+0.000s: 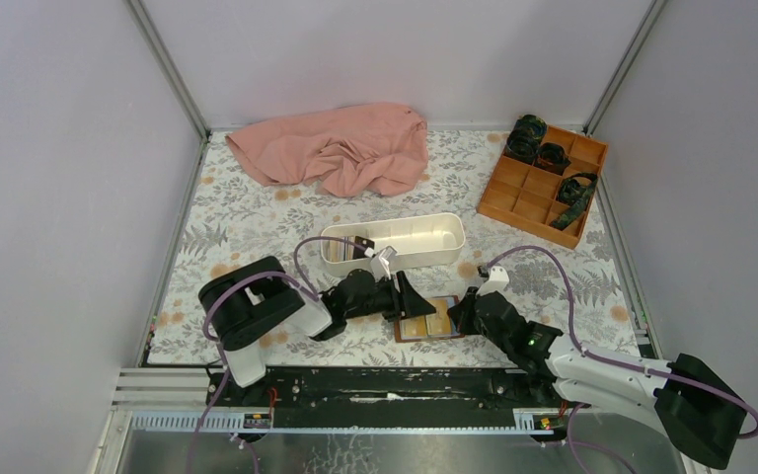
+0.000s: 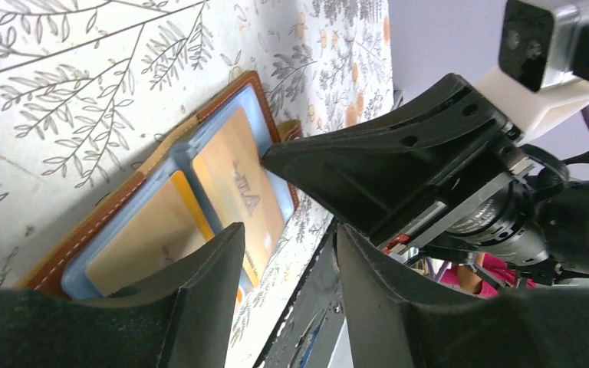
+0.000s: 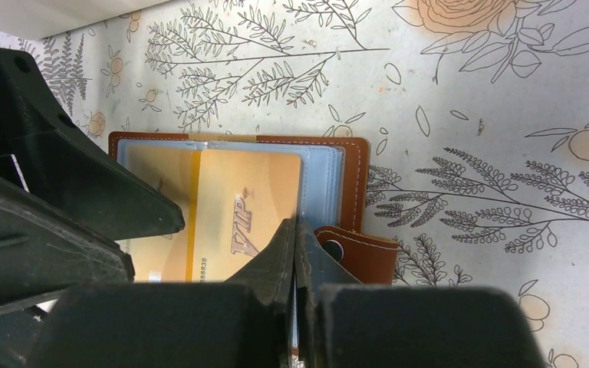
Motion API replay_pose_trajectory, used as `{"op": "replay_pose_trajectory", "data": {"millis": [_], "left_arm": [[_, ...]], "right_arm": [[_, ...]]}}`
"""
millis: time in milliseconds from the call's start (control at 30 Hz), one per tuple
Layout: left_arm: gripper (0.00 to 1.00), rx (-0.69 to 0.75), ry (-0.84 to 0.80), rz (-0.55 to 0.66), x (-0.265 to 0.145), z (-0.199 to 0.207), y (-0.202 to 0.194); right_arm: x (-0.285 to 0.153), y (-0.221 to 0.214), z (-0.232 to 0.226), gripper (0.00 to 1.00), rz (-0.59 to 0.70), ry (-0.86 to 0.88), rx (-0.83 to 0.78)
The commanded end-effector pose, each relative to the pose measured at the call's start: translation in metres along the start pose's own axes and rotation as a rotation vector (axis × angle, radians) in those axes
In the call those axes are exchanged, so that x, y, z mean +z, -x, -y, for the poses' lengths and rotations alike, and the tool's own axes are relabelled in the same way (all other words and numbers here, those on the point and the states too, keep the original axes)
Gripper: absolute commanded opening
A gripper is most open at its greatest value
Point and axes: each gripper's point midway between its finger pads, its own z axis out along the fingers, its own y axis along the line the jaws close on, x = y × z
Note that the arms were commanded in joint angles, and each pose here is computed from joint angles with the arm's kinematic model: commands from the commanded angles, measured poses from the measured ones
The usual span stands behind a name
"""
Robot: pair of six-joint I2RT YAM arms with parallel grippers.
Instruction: Take the credit cards out of the card holder
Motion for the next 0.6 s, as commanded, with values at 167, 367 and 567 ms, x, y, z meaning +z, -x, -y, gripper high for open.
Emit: {"op": "replay_pose_trajectory", "data": {"millis": [167,367,567], "left_arm": [[0.54,-0.014,-0.165,0.035,0.009,0.036,0.014],[0.53,-0.011,-0.127,0.045,0.005,0.028,0.014],[0.53,0.023,-0.097,0.067,-0.003,0.029,0.018]], "right_arm": [[-0.001,-0.017,0.007,0.0,-0.065,-0.017,0.004],[-0.003,-0.01,0.006,0.0,-0.045,-0.019,-0.011],[-0.004,-0.005,-0.004,0.0,-0.042,0.011,-0.014]]}}
